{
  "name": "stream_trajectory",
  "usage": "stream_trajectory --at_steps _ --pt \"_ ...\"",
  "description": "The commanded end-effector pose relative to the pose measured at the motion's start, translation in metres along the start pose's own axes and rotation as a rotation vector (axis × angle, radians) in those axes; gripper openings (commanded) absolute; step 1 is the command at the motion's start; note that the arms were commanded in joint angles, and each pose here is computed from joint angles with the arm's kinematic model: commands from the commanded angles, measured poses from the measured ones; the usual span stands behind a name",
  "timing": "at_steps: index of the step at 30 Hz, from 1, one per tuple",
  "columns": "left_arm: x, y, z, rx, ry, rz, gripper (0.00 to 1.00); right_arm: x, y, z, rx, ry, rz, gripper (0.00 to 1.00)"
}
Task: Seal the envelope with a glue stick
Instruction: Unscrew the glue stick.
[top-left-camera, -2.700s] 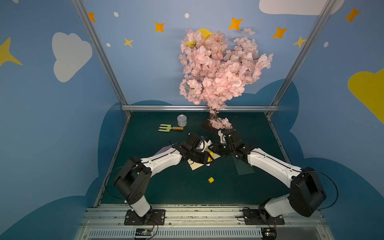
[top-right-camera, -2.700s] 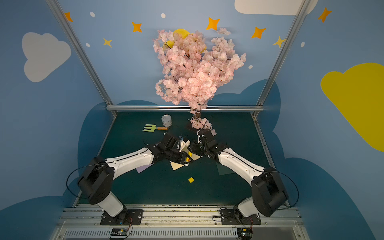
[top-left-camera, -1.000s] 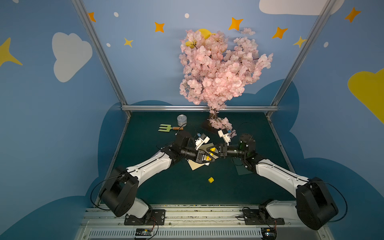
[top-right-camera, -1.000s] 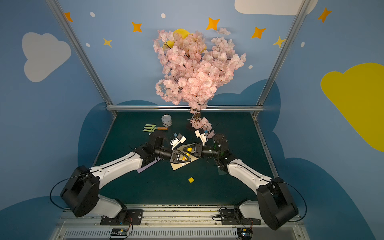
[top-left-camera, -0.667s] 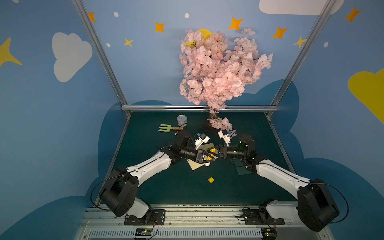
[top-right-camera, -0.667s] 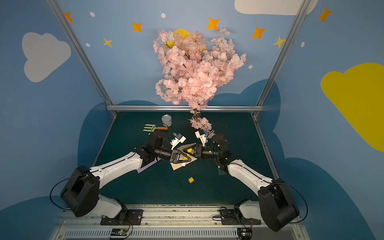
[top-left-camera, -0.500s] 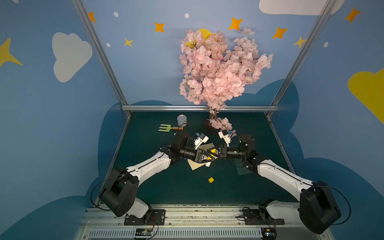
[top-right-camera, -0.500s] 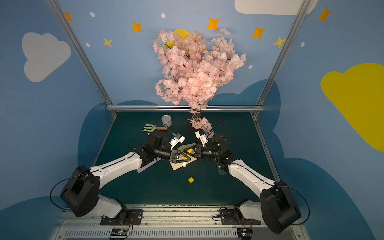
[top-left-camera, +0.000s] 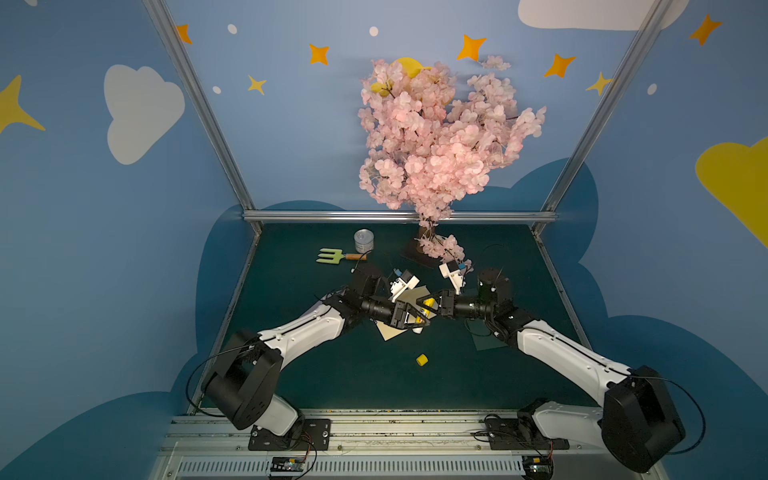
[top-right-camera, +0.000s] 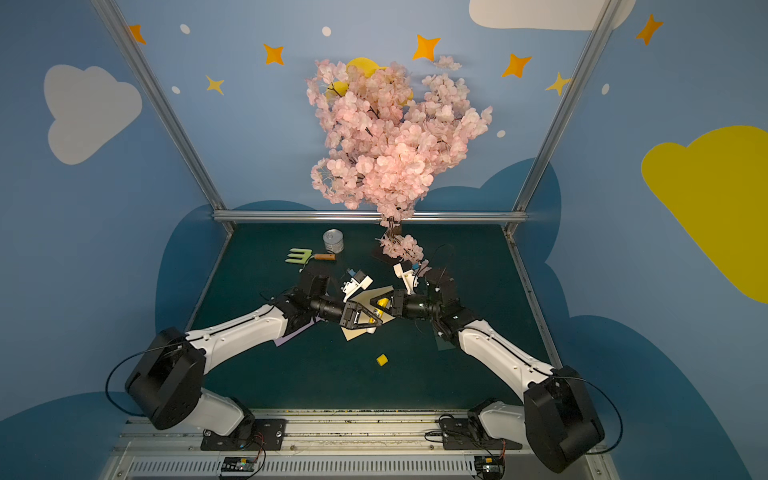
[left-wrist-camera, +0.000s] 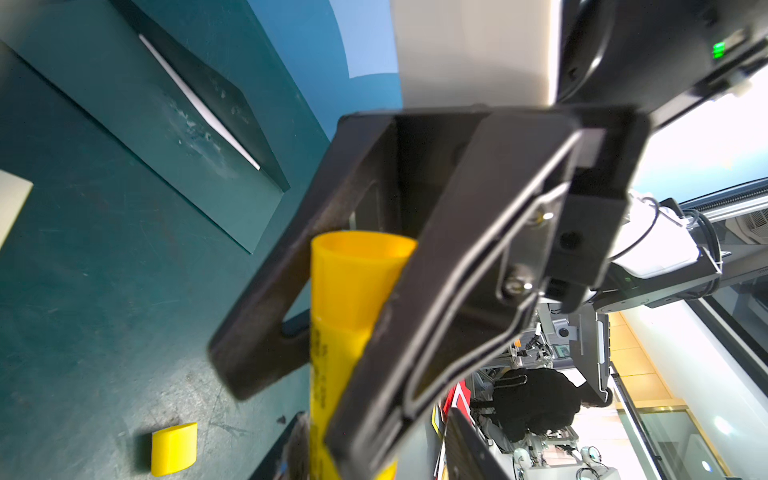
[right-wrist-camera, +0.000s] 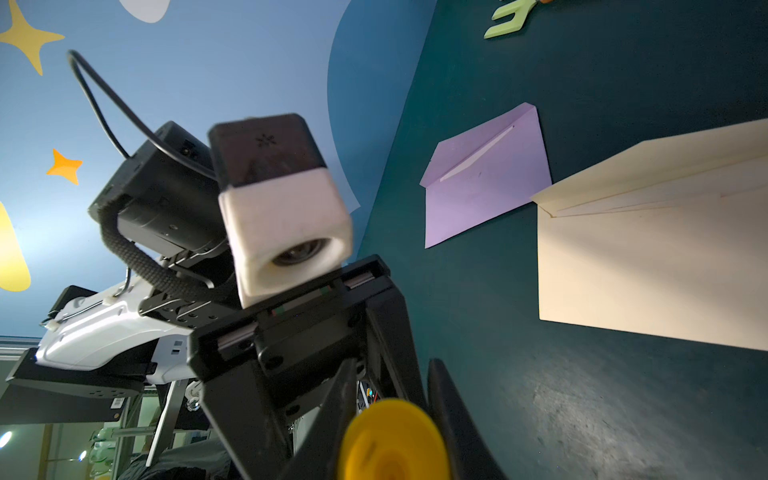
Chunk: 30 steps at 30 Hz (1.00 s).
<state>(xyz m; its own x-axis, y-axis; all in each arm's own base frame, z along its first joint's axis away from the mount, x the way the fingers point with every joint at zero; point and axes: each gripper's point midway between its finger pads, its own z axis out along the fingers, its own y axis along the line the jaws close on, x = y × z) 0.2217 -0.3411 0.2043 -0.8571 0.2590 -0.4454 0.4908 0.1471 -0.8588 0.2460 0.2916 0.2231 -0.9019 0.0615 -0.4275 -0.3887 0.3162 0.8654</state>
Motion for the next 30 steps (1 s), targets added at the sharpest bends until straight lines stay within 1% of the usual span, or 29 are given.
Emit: stream_trajectory --at_steps 1,2,4,5,6,7,8,10,11,13,14,19,24,28,30 --pt "0.005 0.003 0.005 0.017 0.020 -0.005 0.45 -0.015 0.017 -0.005 -0.023 -0.046 -0.050 0.00" --pt "0.005 0.004 0.006 0.017 0.020 -0.008 0.41 -0.014 0.017 -0.005 -0.022 -0.045 -0.049 0.00" --pt "0.005 0.006 0.007 0.019 0.023 -0.014 0.27 -0.014 0.016 -0.006 -0.012 -0.047 -0.050 0.00" --pt "0.005 0.006 0.007 0.018 0.023 -0.017 0.18 -0.014 0.015 -0.007 -0.004 -0.049 -0.052 0.00" --pt "0.005 0.008 0.007 0.015 0.025 -0.025 0.06 -0.014 0.013 -0.008 0.006 -0.056 -0.051 0.00" --pt "0.005 0.009 0.007 0.011 0.024 -0.028 0.03 -0.015 0.013 -0.009 0.013 -0.061 -0.055 0.00" --pt "0.004 0.009 0.007 0.011 0.023 -0.027 0.03 -0.015 0.013 -0.009 0.016 -0.064 -0.059 0.00" --pt "0.003 0.008 0.007 0.010 0.021 -0.021 0.03 -0.012 0.018 -0.009 -0.007 -0.047 -0.067 0.22" --pt "0.003 0.007 0.007 0.012 0.020 -0.019 0.03 -0.010 0.021 -0.008 -0.025 -0.036 -0.074 0.29" --pt "0.001 0.006 0.006 0.015 0.022 -0.012 0.03 -0.007 0.028 -0.007 -0.059 -0.018 -0.094 0.37" --pt "0.001 0.005 0.006 0.016 0.025 -0.008 0.03 -0.005 0.031 -0.006 -0.075 -0.008 -0.101 0.39" --pt "0.003 0.000 0.006 0.035 0.034 0.008 0.03 0.002 0.036 -0.005 -0.123 0.016 -0.114 0.41" --pt "0.005 -0.003 0.005 0.049 0.042 0.016 0.03 0.004 0.035 -0.004 -0.147 0.028 -0.101 0.33" --pt "0.008 -0.006 0.002 0.058 0.051 0.020 0.03 0.006 0.035 -0.006 -0.157 0.039 -0.094 0.30" --pt "0.009 -0.008 0.002 0.064 0.056 0.027 0.03 0.007 0.034 -0.007 -0.156 0.044 -0.090 0.27"
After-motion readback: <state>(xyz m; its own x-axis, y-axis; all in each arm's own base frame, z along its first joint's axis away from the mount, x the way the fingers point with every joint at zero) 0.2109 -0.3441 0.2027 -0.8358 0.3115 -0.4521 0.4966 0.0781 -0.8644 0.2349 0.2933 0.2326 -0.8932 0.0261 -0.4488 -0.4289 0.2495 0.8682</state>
